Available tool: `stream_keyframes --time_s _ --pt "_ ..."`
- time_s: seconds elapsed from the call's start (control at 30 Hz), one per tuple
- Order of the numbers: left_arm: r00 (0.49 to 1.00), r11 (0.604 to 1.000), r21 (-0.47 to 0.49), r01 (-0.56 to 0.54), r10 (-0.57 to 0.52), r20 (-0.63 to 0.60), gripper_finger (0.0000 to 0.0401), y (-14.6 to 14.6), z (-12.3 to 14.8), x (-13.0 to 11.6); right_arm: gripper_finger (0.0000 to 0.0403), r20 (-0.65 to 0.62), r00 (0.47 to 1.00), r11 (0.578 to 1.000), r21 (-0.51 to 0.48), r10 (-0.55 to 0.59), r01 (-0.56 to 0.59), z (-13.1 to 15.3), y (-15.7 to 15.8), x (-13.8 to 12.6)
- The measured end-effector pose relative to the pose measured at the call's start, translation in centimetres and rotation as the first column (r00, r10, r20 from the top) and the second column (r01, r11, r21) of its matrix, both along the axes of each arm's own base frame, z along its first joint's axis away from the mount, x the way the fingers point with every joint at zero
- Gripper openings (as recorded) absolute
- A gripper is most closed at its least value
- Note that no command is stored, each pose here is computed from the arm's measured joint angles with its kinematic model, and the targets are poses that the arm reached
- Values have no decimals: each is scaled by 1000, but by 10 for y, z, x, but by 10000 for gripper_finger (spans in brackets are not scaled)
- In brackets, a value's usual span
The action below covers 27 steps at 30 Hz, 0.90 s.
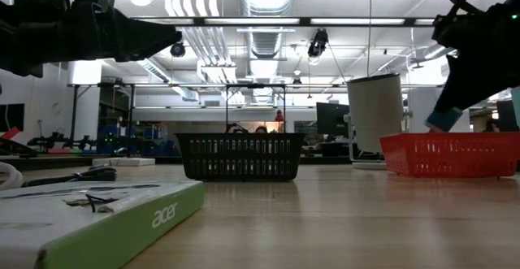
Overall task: Pick and place items into bin
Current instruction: Put the blue charger adapter into the red bin
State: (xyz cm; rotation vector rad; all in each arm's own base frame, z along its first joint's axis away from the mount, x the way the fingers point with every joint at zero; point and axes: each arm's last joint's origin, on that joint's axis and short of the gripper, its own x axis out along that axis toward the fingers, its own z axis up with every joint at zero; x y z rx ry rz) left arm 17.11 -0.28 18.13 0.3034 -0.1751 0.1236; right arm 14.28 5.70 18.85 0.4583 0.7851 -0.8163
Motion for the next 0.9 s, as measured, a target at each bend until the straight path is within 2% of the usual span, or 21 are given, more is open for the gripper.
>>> stream_keyframes --time_s 0.17,0.6,0.9 --pt "1000 1000 0 0 0 -1 290 0 0 0 137 92 996 1000 6 -9 8 -8 1 4" --pt "1000 1000 0 0 0 -8 290 0 -1 0 137 154 988 998 -47 -23 31 -23 -2 3" --pt "1000 1000 0 0 0 -9 290 0 -1 0 137 214 976 998 -47 -31 42 -31 -2 3"
